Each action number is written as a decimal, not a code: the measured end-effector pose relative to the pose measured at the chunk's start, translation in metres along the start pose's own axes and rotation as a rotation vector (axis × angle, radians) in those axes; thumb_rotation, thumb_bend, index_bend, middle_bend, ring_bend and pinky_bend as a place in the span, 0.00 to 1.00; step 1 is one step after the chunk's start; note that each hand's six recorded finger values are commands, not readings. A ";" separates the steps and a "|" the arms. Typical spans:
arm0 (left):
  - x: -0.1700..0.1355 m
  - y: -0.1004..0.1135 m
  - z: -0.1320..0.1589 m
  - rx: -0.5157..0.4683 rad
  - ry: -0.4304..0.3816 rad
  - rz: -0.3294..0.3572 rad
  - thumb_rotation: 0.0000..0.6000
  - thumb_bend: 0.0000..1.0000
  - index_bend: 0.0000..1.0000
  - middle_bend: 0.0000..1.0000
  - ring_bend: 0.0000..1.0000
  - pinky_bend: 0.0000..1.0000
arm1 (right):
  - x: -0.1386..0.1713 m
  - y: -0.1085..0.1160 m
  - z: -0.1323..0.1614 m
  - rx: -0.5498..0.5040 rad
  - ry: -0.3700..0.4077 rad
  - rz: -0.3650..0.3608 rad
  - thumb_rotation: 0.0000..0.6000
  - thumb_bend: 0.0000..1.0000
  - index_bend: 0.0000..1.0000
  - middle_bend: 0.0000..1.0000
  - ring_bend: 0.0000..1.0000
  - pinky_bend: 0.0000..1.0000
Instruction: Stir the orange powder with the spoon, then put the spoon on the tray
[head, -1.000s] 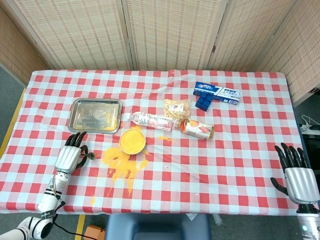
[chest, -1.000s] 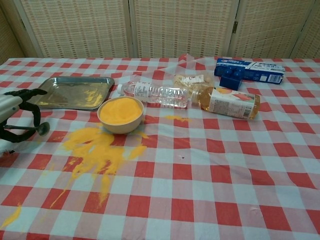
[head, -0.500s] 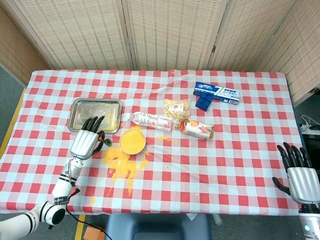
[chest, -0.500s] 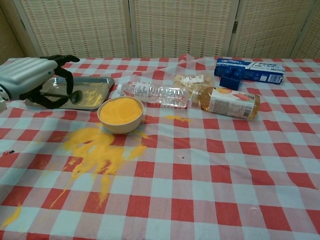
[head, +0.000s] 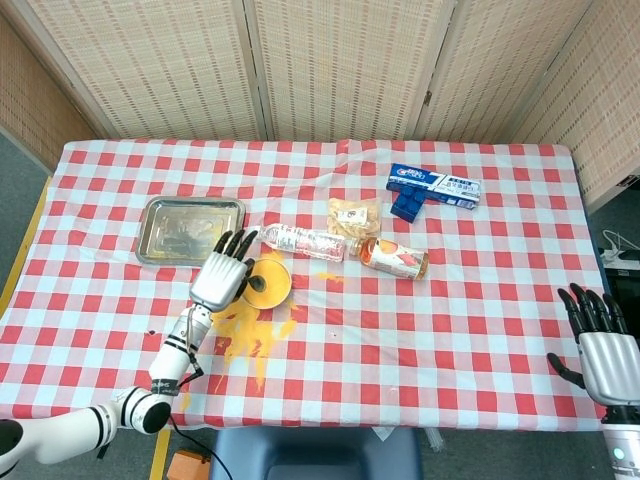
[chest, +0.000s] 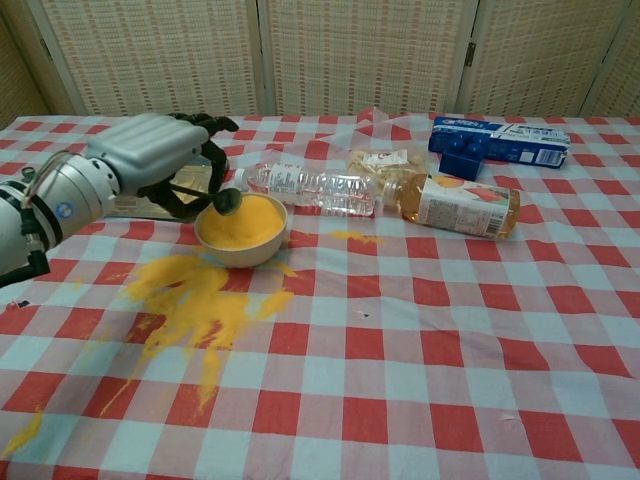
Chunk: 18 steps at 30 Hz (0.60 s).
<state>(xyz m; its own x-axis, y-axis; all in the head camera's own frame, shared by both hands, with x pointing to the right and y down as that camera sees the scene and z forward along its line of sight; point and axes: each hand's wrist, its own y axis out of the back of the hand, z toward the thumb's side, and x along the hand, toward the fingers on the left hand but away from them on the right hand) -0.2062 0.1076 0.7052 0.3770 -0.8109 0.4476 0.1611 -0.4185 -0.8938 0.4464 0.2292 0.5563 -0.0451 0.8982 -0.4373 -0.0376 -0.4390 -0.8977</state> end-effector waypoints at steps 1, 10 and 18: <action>0.001 -0.002 0.004 0.008 -0.005 -0.004 1.00 0.44 0.57 0.02 0.00 0.09 | 0.000 0.000 0.000 -0.001 -0.001 0.000 1.00 0.13 0.00 0.00 0.00 0.00; 0.008 -0.011 0.013 0.039 -0.009 -0.021 1.00 0.43 0.44 0.02 0.00 0.09 | 0.001 0.004 -0.002 -0.009 -0.002 -0.009 1.00 0.14 0.00 0.00 0.00 0.00; 0.004 -0.007 0.009 0.032 -0.007 -0.014 1.00 0.44 0.39 0.02 0.00 0.09 | 0.002 0.004 -0.001 -0.003 -0.001 -0.008 1.00 0.13 0.00 0.00 0.00 0.00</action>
<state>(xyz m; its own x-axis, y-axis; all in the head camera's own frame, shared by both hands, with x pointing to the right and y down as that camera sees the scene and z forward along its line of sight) -0.1975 0.1108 0.7134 0.3810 -0.8022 0.4596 0.1949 -0.4162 -0.8881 0.4476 0.2294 0.5519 -0.0457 0.9018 -0.4297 -0.0354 -0.4314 -0.9015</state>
